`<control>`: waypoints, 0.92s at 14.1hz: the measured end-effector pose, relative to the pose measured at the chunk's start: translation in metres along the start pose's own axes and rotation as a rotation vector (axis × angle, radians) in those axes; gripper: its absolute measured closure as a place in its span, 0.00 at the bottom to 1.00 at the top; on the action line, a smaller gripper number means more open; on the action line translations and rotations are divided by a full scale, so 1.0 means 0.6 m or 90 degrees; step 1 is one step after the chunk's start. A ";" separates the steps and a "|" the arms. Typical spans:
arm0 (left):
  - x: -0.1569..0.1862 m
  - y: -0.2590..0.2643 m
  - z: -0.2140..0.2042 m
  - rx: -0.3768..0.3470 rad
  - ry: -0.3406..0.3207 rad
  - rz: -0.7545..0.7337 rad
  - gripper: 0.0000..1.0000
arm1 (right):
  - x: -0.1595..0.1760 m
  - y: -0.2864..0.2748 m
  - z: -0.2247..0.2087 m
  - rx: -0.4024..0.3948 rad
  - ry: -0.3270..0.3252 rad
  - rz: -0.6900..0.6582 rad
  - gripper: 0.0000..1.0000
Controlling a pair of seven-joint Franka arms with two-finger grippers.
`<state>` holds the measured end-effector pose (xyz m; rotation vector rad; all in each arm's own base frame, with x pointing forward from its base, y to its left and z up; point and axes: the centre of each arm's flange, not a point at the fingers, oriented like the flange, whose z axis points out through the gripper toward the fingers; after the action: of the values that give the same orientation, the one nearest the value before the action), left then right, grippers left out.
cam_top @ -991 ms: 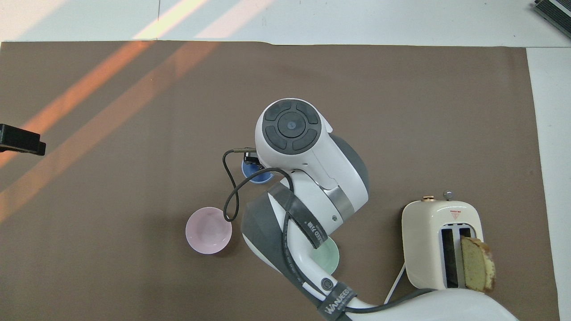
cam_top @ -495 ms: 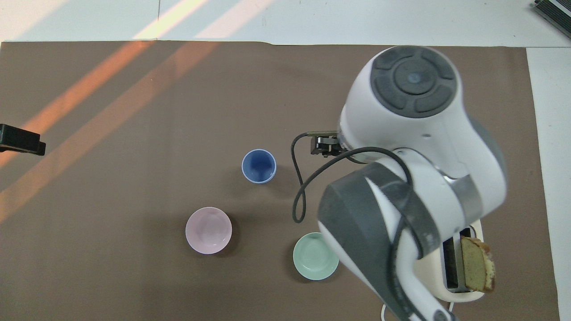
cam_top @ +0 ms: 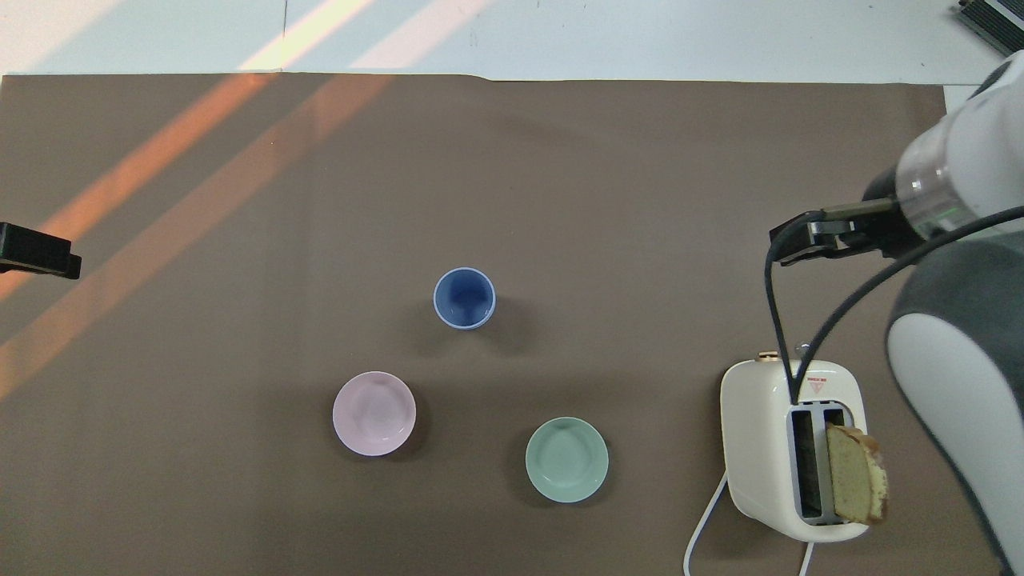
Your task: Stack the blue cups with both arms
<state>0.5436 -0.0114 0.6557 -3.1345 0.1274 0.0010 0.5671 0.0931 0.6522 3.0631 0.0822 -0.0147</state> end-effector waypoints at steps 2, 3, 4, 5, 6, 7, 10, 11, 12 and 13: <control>0.000 0.000 0.000 0.000 0.000 -0.001 0.00 | 0.003 0.065 0.000 0.019 0.001 0.021 0.00; 0.000 -0.001 0.000 0.000 0.000 -0.002 0.00 | 0.004 0.089 0.003 0.027 0.004 0.033 0.00; 0.000 -0.002 0.000 0.000 0.000 -0.003 0.00 | 0.005 0.108 0.008 0.032 0.005 0.034 0.00; 0.000 -0.004 0.000 0.000 0.000 -0.005 0.00 | 0.007 0.117 0.017 0.034 0.007 0.027 0.00; 0.000 -0.007 0.000 0.000 0.000 -0.006 0.00 | 0.012 0.117 0.029 0.035 0.011 0.022 0.00; -0.001 -0.008 0.000 0.000 0.000 -0.008 0.00 | 0.018 0.113 0.047 0.035 0.012 0.018 0.00; -0.001 -0.009 0.000 0.000 0.000 -0.008 0.00 | 0.022 0.107 0.083 0.035 -0.002 0.016 0.00; -0.001 -0.009 0.000 -0.002 0.000 -0.008 0.00 | 0.021 0.110 0.084 0.035 -0.003 0.018 0.00; -0.001 -0.009 0.000 -0.004 0.000 -0.009 0.00 | 0.021 0.113 0.083 0.035 -0.002 0.020 0.00; -0.001 -0.010 0.000 -0.006 0.000 -0.009 0.00 | 0.020 0.115 0.082 0.035 -0.001 0.021 0.00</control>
<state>0.5437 -0.0057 0.6557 -3.1455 0.1048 0.0006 0.5823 0.0210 0.6085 3.1182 0.0312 -0.0177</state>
